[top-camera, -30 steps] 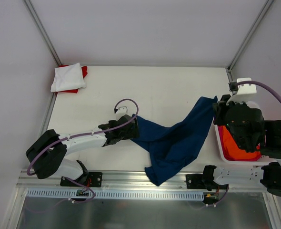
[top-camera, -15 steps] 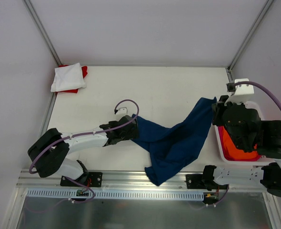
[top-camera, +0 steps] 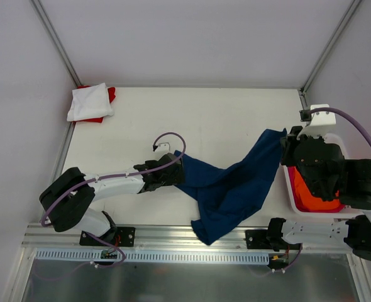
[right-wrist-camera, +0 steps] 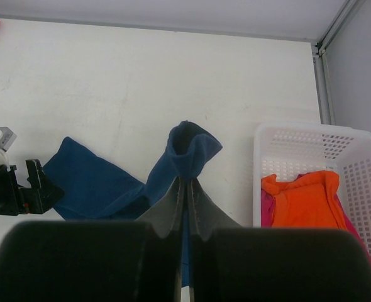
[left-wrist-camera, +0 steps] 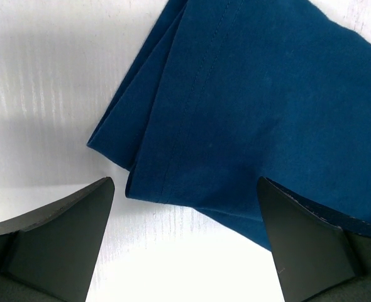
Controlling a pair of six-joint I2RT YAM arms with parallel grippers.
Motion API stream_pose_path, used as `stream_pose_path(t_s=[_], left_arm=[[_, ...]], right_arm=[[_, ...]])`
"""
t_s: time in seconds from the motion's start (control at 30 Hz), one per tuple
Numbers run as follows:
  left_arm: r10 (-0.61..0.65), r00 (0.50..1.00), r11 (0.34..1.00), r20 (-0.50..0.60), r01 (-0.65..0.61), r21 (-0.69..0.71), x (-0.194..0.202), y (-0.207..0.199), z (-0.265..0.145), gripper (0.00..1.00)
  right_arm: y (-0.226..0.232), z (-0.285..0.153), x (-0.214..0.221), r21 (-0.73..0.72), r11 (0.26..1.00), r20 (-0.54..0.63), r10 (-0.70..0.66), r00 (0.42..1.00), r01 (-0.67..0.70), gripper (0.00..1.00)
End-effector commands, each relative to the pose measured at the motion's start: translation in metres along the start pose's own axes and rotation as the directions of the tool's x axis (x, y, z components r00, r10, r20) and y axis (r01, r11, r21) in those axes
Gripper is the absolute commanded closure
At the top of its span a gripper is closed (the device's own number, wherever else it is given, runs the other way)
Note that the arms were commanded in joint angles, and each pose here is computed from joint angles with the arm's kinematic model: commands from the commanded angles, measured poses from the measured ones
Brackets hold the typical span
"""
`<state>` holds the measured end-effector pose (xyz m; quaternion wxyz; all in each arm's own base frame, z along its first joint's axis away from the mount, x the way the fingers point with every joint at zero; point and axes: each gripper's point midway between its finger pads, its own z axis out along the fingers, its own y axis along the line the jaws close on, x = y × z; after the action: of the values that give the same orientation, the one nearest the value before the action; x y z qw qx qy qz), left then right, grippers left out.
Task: Fold and stack the t-shirts
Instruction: Flatten the tshirt out
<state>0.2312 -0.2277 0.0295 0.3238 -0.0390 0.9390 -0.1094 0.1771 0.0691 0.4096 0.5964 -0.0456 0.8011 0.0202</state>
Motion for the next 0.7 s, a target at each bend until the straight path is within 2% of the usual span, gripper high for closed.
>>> stream_pose_path(t_s=[0.0, 0.17, 0.3, 0.37, 0.43, 0.67], left_arm=[[-0.014, 0.999, 0.999, 0.033, 0.013, 0.041, -0.0123, -0.0169, -0.0016, 0.02], [-0.009, 0.999, 0.999, 0.035, 0.008, 0.043, -0.0124, -0.0178, 0.0001, 0.12], [-0.003, 1.0, 0.999, 0.029, 0.002, 0.043, -0.0112, -0.0191, 0.0026, 0.34], [-0.003, 1.0, 0.999, 0.027, 0.002, 0.04, -0.0106, -0.0191, 0.0038, 0.39], [-0.003, 1.0, 0.999, 0.024, 0.002, 0.041, -0.0099, -0.0197, 0.0045, 0.48], [-0.005, 1.0, 0.999, 0.022, 0.004, 0.041, -0.0081, -0.0196, 0.0061, 0.57]], right_arm=[[-0.0051, -0.0005, -0.0004, 0.014, 1.0, 0.01, 0.015, 1.0, -0.015, 1.0], [-0.0058, -0.0009, 0.0003, 0.013, 1.0, 0.009, 0.018, 1.0, -0.019, 1.0], [-0.0058, -0.0003, 0.0024, 0.014, 1.0, 0.006, 0.016, 1.0, -0.016, 1.0], [-0.0056, 0.0001, 0.0037, 0.015, 1.0, 0.004, 0.015, 1.0, -0.015, 1.0], [-0.0054, 0.0007, 0.0048, 0.018, 1.0, 0.002, 0.013, 1.0, -0.013, 1.0], [-0.0073, 0.0011, 0.0072, 0.025, 1.0, 0.001, 0.015, 1.0, -0.015, 1.0]])
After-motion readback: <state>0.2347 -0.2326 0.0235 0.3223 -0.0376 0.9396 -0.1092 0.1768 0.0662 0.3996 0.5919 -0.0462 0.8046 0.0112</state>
